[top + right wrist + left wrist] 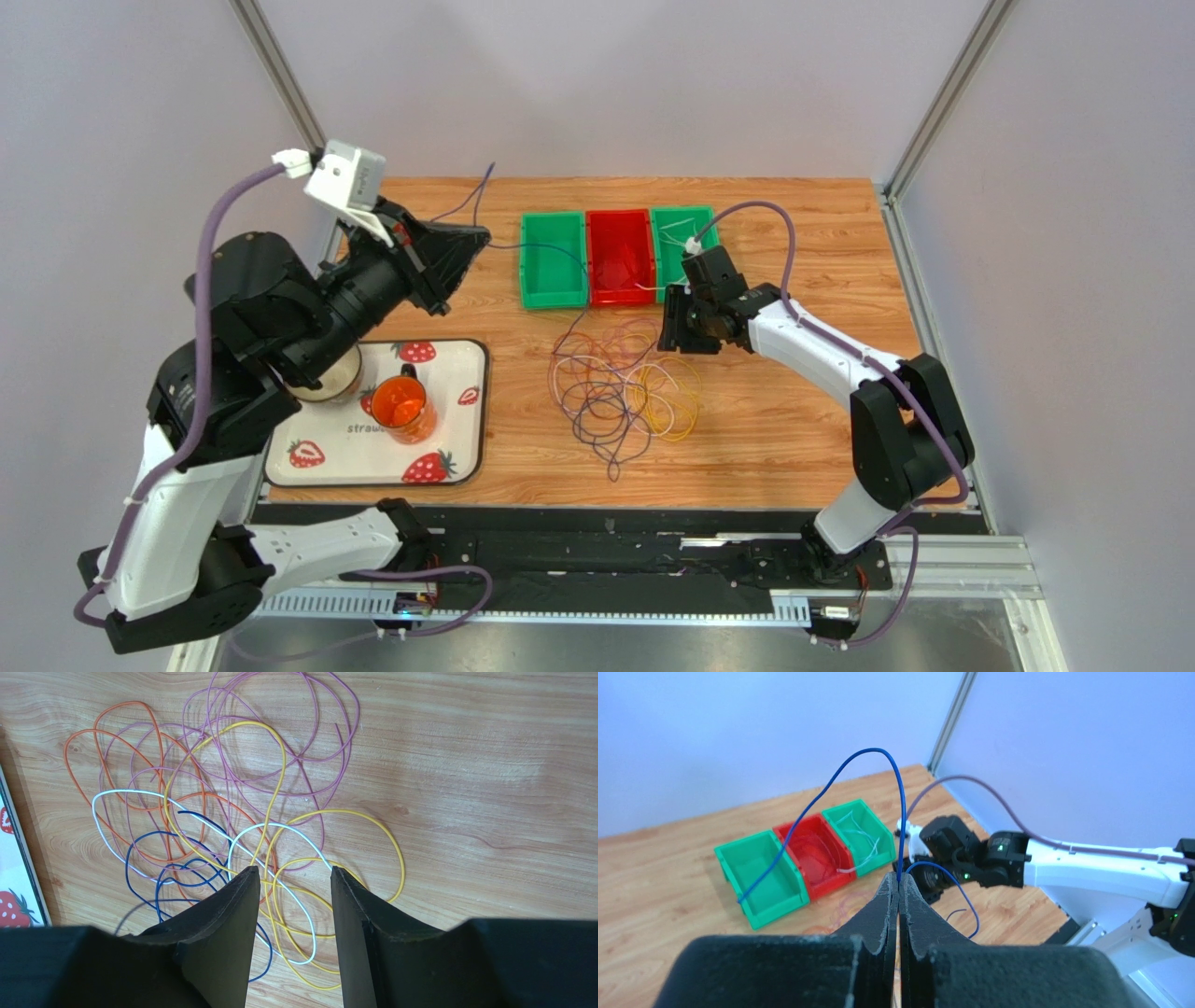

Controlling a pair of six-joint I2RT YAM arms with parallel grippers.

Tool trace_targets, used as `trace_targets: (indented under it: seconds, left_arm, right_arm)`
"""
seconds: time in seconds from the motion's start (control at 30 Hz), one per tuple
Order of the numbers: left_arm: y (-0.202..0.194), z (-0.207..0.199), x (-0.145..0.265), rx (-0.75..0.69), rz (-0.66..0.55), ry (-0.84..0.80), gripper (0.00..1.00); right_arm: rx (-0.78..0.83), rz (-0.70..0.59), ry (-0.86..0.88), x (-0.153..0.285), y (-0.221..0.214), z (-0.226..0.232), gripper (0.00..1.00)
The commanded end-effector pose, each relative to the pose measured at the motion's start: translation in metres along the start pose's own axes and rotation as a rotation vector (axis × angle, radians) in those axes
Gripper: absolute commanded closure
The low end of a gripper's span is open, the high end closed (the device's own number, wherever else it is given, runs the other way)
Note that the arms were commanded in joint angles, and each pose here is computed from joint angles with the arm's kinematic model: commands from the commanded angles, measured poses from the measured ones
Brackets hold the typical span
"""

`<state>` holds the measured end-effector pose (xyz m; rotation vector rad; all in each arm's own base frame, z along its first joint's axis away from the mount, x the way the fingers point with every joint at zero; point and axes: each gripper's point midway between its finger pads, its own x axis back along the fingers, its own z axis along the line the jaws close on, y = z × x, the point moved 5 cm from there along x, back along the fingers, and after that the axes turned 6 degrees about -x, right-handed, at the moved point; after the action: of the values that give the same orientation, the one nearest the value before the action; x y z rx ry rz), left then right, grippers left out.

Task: Untangle the cables
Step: Pick up the cable at the corner of the board.

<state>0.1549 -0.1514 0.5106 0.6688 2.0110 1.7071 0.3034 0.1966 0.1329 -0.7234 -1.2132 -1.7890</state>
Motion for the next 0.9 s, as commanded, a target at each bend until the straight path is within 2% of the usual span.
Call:
trace_targets:
  seconds: [0.0, 0.2, 0.43, 0.6, 0.87]
  left_arm:
    - [0.026, -0.002, -0.001, -0.059, -0.058, -0.015, 1.0]
    - [0.004, 0.024, -0.041, -0.134, -0.003, 0.173, 1.0]
    - [-0.033, 0.065, -0.089, -0.068, 0.09, 0.267, 1.0]
    - [-0.05, 0.099, -0.12, -0.014, 0.125, 0.329, 1.0]
    - [-0.042, 0.134, -0.155, -0.011, 0.088, 0.397, 1.0]
  right_arm:
    - [0.002, -0.043, 0.036, 0.003, 0.013, 0.01, 0.54]
    - [-0.007, -0.049, 0.031, 0.003, 0.013, 0.009, 0.54]
    - [-0.063, -0.034, -0.03, 0.0, 0.011, 0.003, 0.55]
    - [-0.075, -0.008, 0.017, -0.001, 0.007, 0.009, 0.55]
    - [-0.064, -0.013, 0.051, 0.008, 0.009, 0.015, 0.55]
